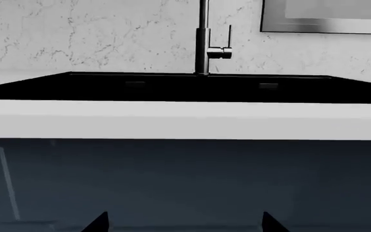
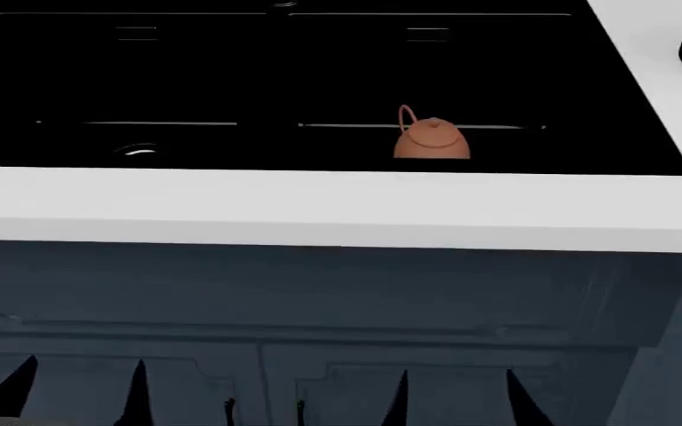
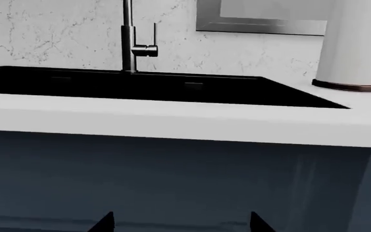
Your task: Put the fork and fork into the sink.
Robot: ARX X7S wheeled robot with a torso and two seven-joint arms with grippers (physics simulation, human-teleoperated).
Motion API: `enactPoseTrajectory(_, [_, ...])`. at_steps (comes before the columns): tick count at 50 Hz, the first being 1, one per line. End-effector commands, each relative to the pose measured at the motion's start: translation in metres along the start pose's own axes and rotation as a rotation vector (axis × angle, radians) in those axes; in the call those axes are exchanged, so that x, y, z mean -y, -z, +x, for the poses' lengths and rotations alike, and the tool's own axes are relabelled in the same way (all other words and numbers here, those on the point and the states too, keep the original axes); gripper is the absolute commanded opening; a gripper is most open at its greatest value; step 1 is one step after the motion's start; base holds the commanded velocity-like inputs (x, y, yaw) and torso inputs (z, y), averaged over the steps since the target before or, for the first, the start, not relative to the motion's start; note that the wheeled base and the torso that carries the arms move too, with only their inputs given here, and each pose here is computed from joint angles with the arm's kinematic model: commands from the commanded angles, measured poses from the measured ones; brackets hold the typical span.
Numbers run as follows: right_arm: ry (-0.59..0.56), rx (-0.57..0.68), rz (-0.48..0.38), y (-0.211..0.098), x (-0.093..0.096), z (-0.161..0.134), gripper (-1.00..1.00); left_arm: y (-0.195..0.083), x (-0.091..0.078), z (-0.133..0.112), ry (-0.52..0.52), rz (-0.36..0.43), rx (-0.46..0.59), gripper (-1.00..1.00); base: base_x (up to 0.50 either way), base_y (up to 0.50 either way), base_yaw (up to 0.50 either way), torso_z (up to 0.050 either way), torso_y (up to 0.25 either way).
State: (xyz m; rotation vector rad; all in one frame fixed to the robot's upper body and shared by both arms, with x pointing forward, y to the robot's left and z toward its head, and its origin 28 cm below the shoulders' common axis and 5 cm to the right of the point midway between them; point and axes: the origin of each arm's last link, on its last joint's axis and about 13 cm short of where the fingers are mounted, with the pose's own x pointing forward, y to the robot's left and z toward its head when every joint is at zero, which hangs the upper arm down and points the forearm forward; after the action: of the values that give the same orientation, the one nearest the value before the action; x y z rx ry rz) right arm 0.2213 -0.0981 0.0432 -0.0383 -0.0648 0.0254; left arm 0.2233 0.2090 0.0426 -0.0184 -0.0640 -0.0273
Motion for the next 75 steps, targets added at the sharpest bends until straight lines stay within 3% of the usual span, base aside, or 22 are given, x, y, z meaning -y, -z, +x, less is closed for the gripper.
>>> enactPoseTrajectory(1, [-0.011,0.042,0.009,-0.043,0.005,0.009,1.0,-0.042,0.002,0.012,0.023,0.004,-0.078,1.0,0.0,0.0,0.0,0.0,0.0])
enactPoseTrajectory(6, [-0.004,-0.008,0.043,-0.071,0.006,0.009,1.0,-0.078,0.0,0.011,0.014,-0.002,-0.121,1.0,0.0,0.0,0.0,0.0,0.0])
enactPoseTrajectory(10, [-0.038,-0.012,0.025,-0.097,0.01,0.011,1.0,-0.108,-0.005,0.018,-0.052,0.007,-0.159,1.0,0.0,0.0,0.0,0.0,0.0])
enactPoseTrajectory(11, [-0.048,-0.001,0.054,-0.103,0.011,0.012,1.0,-0.114,-0.006,0.02,-0.057,0.009,-0.15,1.0,0.0,0.0,0.0,0.0,0.0])
enactPoseTrajectory(16, [-0.031,0.029,0.02,-0.154,0.025,0.022,1.0,-0.147,-0.013,0.034,-0.037,0.021,-0.138,1.0,0.0,0.0,0.0,0.0,0.0])
enactPoseTrajectory(21, [0.015,0.049,0.024,-0.184,0.036,0.024,1.0,-0.175,-0.021,0.049,-0.072,0.025,-0.118,1.0,0.0,0.0,0.0,0.0,0.0])
enactPoseTrajectory(29, [0.059,0.049,0.058,-0.224,0.054,0.03,1.0,-0.198,-0.034,0.065,-0.095,-0.057,-0.137,1.0,0.0,0.0,0.0,0.0,0.0])
enactPoseTrajectory(33, [0.096,0.053,0.081,-0.242,0.061,0.034,1.0,-0.215,-0.039,0.07,-0.143,-0.033,-0.135,1.0,0.0,0.0,0.0,0.0,0.0])
enactPoseTrajectory(41, [0.102,0.064,0.083,-0.27,0.062,0.041,1.0,-0.248,-0.046,0.082,-0.153,-0.056,-0.131,1.0,0.0,0.0,0.0,0.0,0.0])
enactPoseTrajectory(50, [0.114,0.073,0.101,-0.279,0.069,0.053,1.0,-0.258,-0.056,0.104,-0.151,-0.036,-0.117,1.0,0.0,0.0,0.0,0.0,0.0])
enactPoseTrajectory(62, [0.088,0.084,0.134,-0.275,0.076,0.077,1.0,-0.236,-0.061,0.129,-0.159,-0.039,-0.133,1.0,0.0,0.0,0.0,0.0,0.0])
enactPoseTrajectory(75, [0.076,0.105,0.12,-0.287,0.079,0.075,1.0,-0.243,-0.06,0.129,-0.157,-0.015,-0.134,1.0,0.06,0.04,0.0,0.0,0.0])
